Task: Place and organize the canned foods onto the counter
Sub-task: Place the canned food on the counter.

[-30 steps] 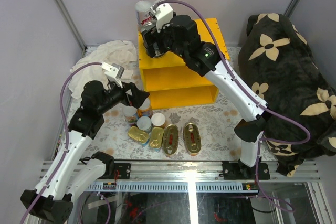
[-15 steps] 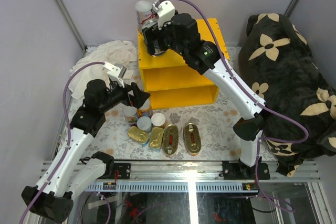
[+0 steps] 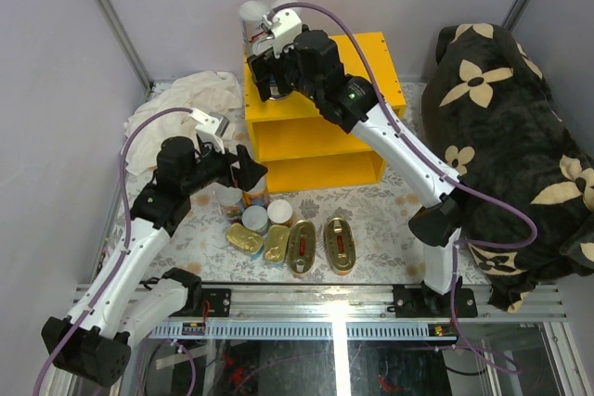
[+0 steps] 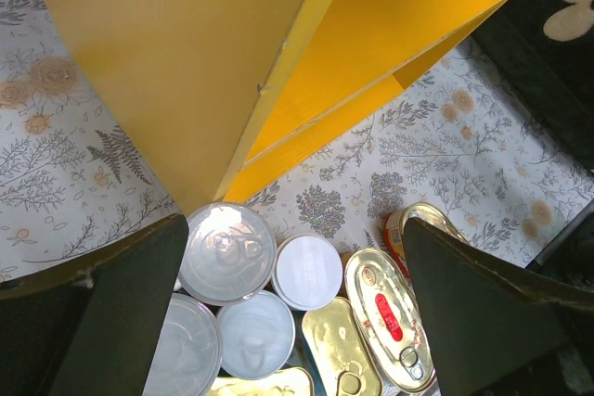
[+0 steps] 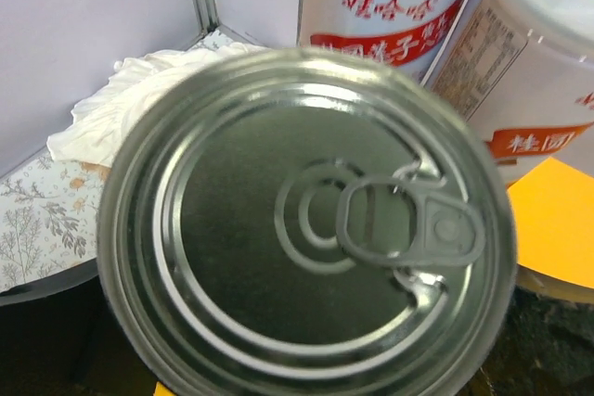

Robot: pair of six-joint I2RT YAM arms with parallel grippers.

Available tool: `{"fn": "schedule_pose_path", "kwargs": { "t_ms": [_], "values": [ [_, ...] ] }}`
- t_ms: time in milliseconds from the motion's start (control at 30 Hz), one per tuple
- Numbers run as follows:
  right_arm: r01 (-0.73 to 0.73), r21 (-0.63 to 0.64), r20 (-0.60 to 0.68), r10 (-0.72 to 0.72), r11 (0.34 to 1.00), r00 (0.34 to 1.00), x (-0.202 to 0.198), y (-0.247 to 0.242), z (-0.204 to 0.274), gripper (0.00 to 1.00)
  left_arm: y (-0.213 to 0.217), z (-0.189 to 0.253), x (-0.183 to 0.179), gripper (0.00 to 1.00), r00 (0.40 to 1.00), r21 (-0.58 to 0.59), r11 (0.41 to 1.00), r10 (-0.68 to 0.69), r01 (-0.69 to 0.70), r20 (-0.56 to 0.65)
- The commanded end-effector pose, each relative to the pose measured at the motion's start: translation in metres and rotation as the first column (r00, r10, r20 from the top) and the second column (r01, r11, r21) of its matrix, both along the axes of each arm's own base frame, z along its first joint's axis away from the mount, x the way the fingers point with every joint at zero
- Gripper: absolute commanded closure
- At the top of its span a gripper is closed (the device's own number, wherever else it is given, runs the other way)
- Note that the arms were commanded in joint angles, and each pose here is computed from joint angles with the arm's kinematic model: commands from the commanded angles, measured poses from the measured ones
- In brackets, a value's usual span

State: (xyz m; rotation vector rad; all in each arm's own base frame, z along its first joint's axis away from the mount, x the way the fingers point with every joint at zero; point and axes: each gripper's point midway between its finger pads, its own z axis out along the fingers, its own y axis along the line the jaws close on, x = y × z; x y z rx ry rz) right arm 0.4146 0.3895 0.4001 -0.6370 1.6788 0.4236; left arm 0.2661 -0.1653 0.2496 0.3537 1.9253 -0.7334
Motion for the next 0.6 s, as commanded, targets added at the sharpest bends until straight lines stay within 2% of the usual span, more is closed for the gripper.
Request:
{"fn": "schedule_pose_path", "kwargs": {
  "t_ms": [0, 400, 567],
  "values": [
    [0.021, 0.082, 0.084, -0.028, 0.996, 0.996, -0.009, -0.019, 0.037, 0.01, 0.003, 0.013, 0.004, 0.00, 0.999, 0.001, 1.000, 0.011, -0.011, 0.045],
    [-0.036, 0.166, 0.116, 0.016, 0.985, 0.993, -0.039, -0.044, 0.038, 0.01, 0.003, 0.010, 0.004, 0.00, 0.999, 0.006, 1.000, 0.005, -0.005, 0.037],
    [-0.049, 0.177, 0.101, 0.031, 0.983, 0.994, -0.035, -0.044, 0.033, 0.00, 0.003, 0.009, 0.004, 0.00, 0.999, 0.005, 1.000, 0.003, -0.004, 0.035]
  ]
}}
